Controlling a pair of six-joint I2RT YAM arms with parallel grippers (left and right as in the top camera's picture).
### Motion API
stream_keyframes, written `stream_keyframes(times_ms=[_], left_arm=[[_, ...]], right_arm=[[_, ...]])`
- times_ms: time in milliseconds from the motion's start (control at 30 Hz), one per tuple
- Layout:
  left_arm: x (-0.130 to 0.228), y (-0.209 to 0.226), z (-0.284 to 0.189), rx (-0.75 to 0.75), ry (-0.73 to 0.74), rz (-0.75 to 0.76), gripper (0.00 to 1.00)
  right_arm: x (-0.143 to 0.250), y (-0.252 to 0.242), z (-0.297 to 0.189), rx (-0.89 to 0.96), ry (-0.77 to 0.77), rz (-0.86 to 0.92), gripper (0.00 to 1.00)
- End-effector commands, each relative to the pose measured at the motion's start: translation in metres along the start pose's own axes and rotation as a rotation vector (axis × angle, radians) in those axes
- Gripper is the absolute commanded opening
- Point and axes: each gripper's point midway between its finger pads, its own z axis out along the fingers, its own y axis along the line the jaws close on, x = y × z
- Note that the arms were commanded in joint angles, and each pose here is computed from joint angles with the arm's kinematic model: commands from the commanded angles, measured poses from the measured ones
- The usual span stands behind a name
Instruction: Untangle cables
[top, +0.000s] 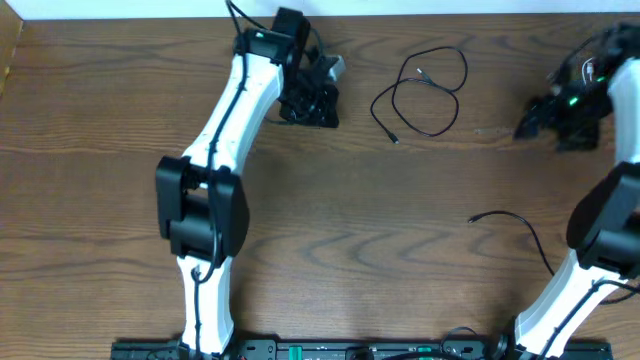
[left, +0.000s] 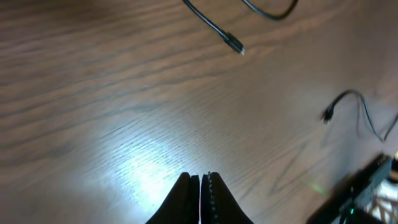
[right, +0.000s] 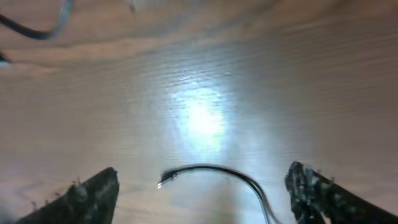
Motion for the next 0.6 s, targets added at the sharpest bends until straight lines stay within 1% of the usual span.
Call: stream_keyframes(times_ms=[0, 67, 167, 200, 367, 433, 500, 567], left_arm=[[0.0, 0.019, 0.004, -0.081, 0.003, -0.126, 0.09], [-0.003, 0.024, 0.003, -0.107, -0.01, -0.163, 0.09], [-0.006, 0.039, 0.001, -0.187, -0.036, -0.24, 0.09], [-0.006, 0.045, -0.001, -0.213, -0.045, -0.27, 0.13], [-0.008, 0.056, -0.006, -0.235, -0.064, -0.311, 0.13], [-0.009, 0.06, -0.008, -0.236, -0.067, -0.318, 0.13], [-0.009, 0.063, -0.01, -0.238, -0.07, -0.325, 0.13], [-0.009, 0.065, -0.011, -0.238, -0.072, -0.331, 0.13]], right_arm=[[0.016, 0.007, 0.032, 0.007, 0.079, 0.004, 0.78], [0.023, 0.013, 0.042, 0.01, 0.105, 0.02, 0.75], [0.031, 0.021, 0.048, 0.038, 0.135, 0.062, 0.71], [0.033, 0.019, 0.048, 0.087, 0.137, 0.104, 0.7], [0.053, -0.002, 0.037, 0.363, 0.075, 0.323, 0.65], [0.064, -0.002, 0.039, 0.404, 0.048, 0.363, 0.61], [0.077, -0.002, 0.047, 0.406, 0.02, 0.387, 0.57], [0.089, -0.002, 0.056, 0.383, -0.008, 0.418, 0.48]])
